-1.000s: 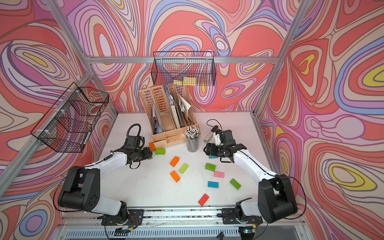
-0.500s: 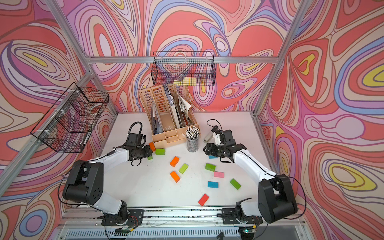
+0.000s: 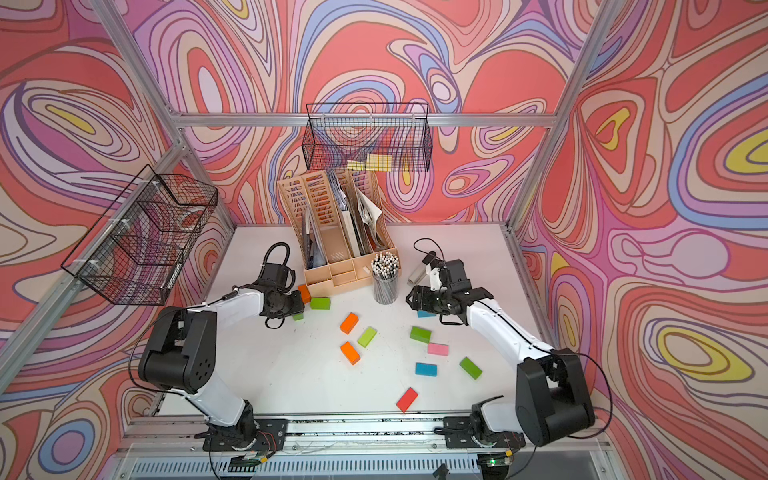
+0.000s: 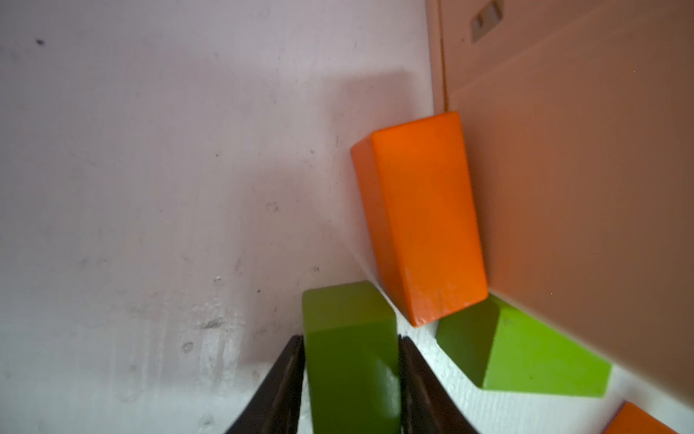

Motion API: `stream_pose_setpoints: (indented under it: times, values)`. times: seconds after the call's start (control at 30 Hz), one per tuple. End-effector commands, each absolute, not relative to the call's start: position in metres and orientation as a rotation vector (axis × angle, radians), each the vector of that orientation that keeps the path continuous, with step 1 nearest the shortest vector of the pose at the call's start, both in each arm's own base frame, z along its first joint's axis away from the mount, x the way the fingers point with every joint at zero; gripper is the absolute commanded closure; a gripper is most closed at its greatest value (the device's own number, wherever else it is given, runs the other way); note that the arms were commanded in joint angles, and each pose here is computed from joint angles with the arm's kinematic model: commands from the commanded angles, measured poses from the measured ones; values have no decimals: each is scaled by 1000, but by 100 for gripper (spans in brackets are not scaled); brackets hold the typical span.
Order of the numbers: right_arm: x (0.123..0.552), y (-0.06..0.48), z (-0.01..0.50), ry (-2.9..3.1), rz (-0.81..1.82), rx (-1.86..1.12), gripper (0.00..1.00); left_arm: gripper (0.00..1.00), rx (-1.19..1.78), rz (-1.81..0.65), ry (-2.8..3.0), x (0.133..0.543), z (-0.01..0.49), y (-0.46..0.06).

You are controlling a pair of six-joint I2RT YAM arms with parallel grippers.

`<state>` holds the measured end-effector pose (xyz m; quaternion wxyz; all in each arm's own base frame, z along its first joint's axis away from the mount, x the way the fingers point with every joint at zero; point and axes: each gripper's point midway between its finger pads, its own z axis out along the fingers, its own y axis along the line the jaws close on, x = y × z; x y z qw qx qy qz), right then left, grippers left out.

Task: Assemble the letter c with building blocks
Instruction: Pick up the building block from the center of the board, then place the building block at the center of the board.

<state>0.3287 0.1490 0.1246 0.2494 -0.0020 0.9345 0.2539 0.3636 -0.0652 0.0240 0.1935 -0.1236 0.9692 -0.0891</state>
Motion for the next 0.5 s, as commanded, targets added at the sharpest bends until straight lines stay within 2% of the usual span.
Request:
stream_pose_setpoints:
  times: [0.0,0.47]
  values:
    - [332,154,124,2535,707,-41,25,66,-329,-239,2780,357,20,-66]
    - [339,174,125,2512,817,-150,27,76,-288,-247,2798,308,49,-72]
